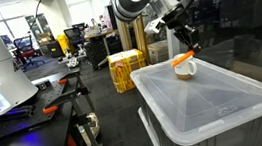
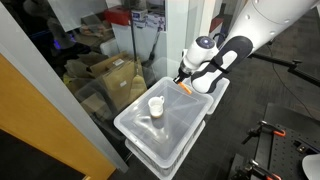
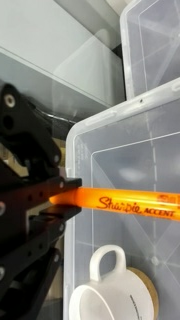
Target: Move the marker from the left to the right side of the mug
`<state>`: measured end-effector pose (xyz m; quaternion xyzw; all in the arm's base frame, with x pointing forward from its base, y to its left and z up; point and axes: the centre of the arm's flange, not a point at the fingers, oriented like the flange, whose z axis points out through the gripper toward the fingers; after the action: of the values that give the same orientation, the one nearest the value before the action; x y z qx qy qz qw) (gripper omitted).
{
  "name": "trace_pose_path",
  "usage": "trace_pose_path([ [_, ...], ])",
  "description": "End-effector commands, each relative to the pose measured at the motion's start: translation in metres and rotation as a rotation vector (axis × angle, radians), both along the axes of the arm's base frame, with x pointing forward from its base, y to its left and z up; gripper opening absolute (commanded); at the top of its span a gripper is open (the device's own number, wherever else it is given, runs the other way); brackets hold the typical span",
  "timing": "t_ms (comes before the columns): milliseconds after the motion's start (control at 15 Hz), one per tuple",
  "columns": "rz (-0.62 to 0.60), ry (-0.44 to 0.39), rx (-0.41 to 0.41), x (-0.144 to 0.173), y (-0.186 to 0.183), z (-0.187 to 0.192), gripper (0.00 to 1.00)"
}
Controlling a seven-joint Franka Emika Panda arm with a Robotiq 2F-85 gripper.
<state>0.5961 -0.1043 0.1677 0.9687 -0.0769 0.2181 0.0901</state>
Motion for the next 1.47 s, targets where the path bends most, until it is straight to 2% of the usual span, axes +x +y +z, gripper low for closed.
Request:
trace_pose_path([
  [0, -0.069, -0.034, 0.037, 0.003, -0.024, -0.016, 0.05],
  [733, -0.214, -0.06, 0.181, 0.042, -0.083, -0.076, 0.05],
  [1333, -0.267, -0.04, 0.239, 0.064, -0.093, -0.117, 0.05],
  [1400, -0.278, -0.031, 0.243, 0.063, -0.091, -0.117, 0.44],
])
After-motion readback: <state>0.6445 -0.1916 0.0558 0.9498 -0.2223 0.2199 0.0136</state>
